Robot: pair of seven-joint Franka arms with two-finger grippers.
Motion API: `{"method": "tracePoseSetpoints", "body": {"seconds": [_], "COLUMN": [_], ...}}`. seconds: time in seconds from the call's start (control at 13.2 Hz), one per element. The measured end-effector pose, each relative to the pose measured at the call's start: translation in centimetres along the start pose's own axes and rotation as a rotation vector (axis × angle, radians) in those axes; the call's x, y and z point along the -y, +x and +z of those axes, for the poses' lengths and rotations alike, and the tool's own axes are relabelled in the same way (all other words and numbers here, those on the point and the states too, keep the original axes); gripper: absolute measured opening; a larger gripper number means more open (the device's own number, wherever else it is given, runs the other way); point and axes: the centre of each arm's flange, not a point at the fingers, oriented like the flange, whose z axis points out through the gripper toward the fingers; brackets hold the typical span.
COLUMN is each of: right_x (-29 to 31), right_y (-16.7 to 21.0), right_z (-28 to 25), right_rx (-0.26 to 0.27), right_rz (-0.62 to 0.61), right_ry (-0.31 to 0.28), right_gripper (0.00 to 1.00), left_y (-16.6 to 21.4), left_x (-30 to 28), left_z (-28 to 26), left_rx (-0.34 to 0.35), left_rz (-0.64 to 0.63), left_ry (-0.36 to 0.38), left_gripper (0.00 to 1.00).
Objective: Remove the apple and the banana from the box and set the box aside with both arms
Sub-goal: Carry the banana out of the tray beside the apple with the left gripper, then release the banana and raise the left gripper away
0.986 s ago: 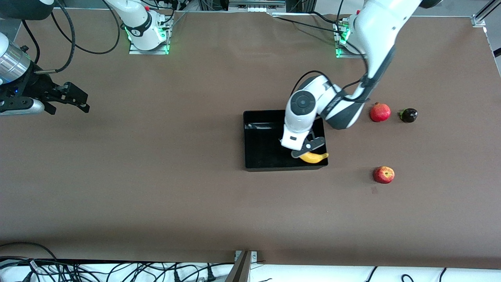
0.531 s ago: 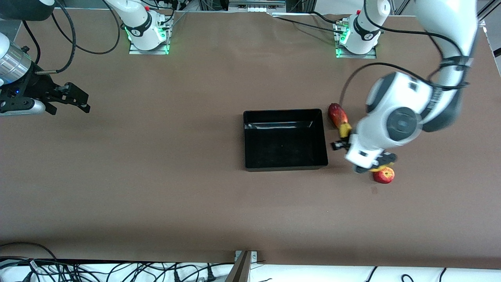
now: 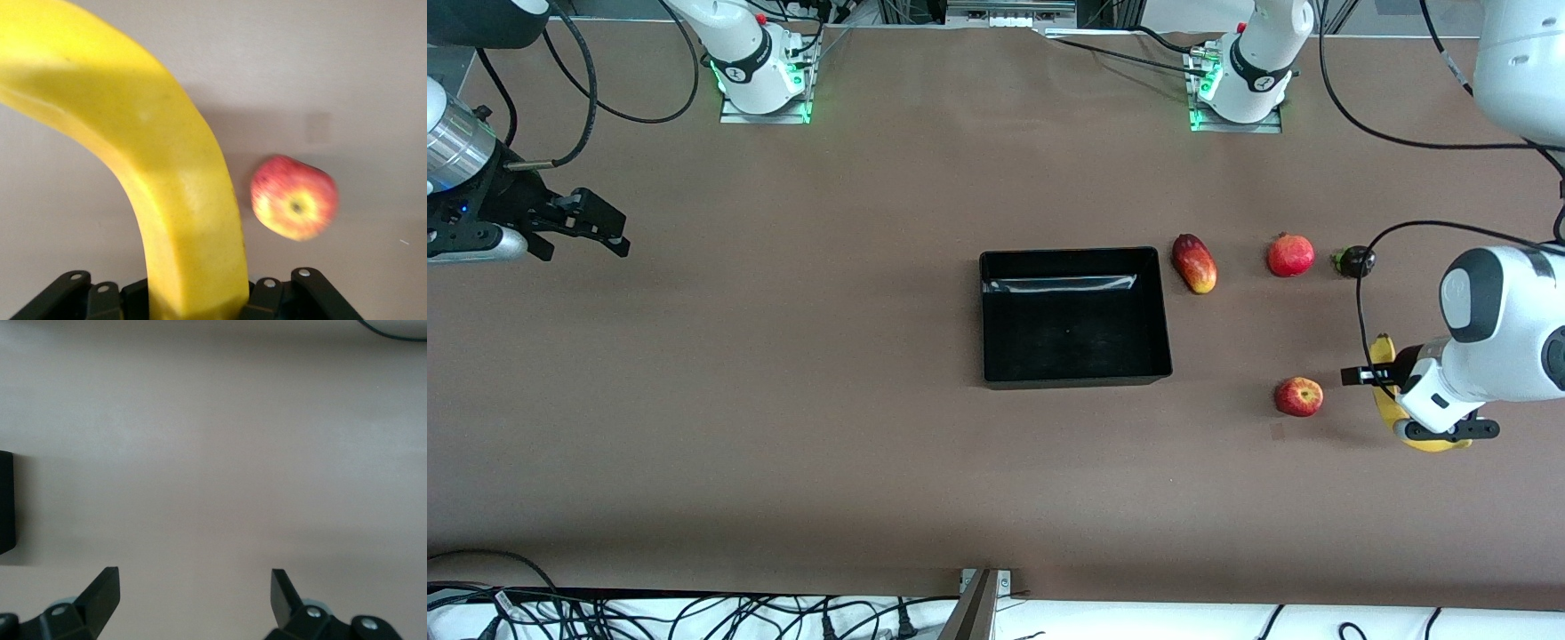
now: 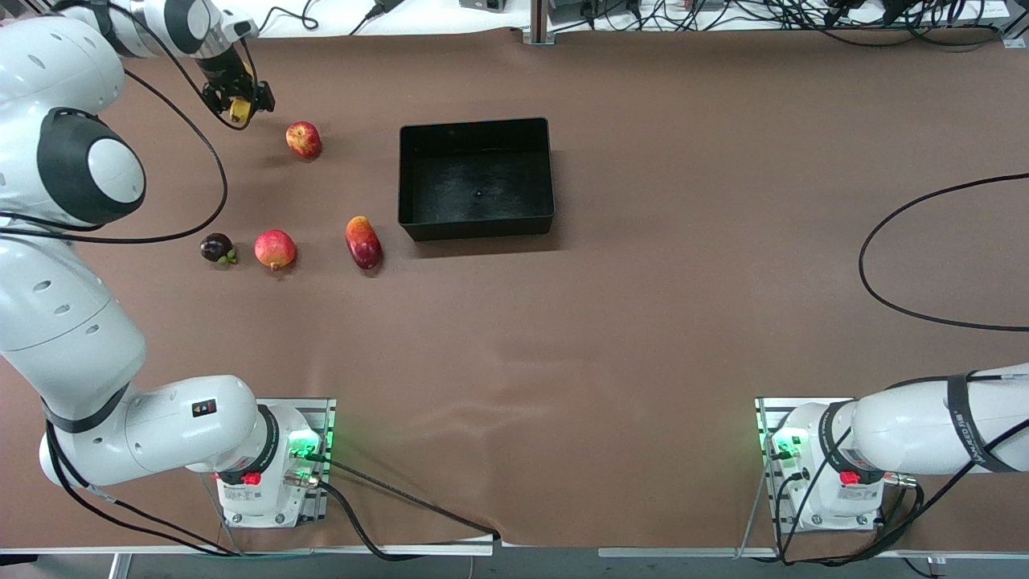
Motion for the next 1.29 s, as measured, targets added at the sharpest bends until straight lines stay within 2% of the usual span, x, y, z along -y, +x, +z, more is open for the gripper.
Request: {"method": "tracePoseSetpoints", "body": {"seconds": [0.3, 0.53, 0.76, 0.99, 1.29], "right_x": [-0.5, -1.5, -1.5, -1.1, -0.6], "right_y": [0.0, 0.0, 0.1, 0.1, 0.1], "right_z": [-0.1, -0.2, -0.3, -0.3, -0.1], "right_rx": [-0.002, -0.005, -0.009, -0.009, -0.004], "right_rz": [0.008, 0.026, 0.026, 0.016, 0.008], "right_ry": [-0.001, -0.004, -0.004, -0.003, -0.002], "right_gripper": [1.0, 1.0, 1.0, 1.0, 1.0], "left_y": [-0.4, -1.4, -2.4, -2.5, -2.5], "left_x": [1.6, 1.6, 1.5, 1.9, 2.3], "left_z": [7.3, 9.6, 11.3, 11.4, 10.5], "left_rx": [0.011, 0.026, 0.034, 0.031, 0.021], "left_rz": [0.118, 0.203, 0.265, 0.267, 0.271], "left_ry": [0.017, 0.066, 0.067, 0.071, 0.077], "left_gripper": [0.0, 0.0, 0.0, 0.25, 0.66]}}
